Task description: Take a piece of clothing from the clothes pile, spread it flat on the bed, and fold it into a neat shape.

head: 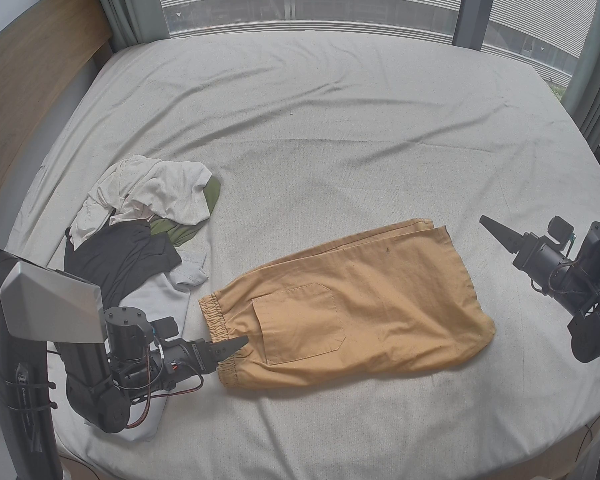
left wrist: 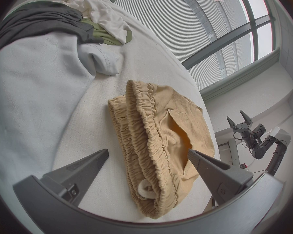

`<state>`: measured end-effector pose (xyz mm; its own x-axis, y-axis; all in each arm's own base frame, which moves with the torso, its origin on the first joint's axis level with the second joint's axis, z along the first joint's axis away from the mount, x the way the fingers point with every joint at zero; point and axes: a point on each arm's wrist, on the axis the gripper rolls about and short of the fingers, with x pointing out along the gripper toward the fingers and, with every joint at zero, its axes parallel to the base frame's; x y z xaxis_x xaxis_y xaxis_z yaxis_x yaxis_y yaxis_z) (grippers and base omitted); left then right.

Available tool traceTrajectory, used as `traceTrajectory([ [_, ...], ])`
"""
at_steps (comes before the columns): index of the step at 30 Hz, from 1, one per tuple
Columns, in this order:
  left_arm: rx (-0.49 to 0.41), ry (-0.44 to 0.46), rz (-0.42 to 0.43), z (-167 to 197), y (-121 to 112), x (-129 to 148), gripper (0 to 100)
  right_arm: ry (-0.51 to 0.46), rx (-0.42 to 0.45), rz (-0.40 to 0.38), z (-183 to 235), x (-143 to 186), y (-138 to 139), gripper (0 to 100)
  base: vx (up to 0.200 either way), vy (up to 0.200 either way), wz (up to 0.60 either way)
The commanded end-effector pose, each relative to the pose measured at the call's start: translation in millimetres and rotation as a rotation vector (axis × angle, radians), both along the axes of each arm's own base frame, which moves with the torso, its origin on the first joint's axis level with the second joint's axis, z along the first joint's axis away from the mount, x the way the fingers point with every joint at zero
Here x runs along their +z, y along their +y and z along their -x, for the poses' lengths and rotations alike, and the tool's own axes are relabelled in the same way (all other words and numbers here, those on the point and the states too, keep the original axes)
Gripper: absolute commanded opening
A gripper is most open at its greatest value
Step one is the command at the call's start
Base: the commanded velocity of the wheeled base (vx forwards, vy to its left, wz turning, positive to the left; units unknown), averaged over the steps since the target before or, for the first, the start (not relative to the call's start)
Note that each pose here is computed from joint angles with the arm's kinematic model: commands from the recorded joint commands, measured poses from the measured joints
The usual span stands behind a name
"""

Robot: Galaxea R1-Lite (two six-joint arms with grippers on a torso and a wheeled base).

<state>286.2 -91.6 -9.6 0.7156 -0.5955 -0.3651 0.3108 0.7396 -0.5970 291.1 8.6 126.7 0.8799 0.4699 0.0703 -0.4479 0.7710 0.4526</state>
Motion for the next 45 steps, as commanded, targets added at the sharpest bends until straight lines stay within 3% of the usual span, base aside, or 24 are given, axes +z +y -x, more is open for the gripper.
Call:
traceTrajectory([
  [1, -0.01, 0.007, 0.001, -2.9, -4.4, -5.1, 100, 0.003, 0.002, 0.0, 0.0, -0.8, 0.3, 100, 0.0, 0.0, 0.0],
  [27, 0.001, -0.024, 0.108, -30.4, -26.4, -4.3, 100, 0.002, -0.001, 0.0, -0.3, -0.5, -0.6, 100, 0.0, 0.0, 0.0],
  [28, 0.003, -0.021, 0.111, -31.0, -26.6, -4.9, 0, 0.002, -0.001, 0.0, -0.3, -0.5, -0.6, 100, 0.0, 0.0, 0.0],
  [38, 0.023, 0.013, 0.104, -28.1, -23.2, -12.4, 0, 0.0, -0.001, 0.0, -0.1, -0.1, -0.6, 100, 0.0, 0.0, 0.0],
  [45, 0.015, 0.069, 0.102, 8.8, -11.9, 9.5, 0, 0.0, 0.0, 0.0, 0.2, -0.2, -0.1, 100, 0.0, 0.0, 0.0],
])
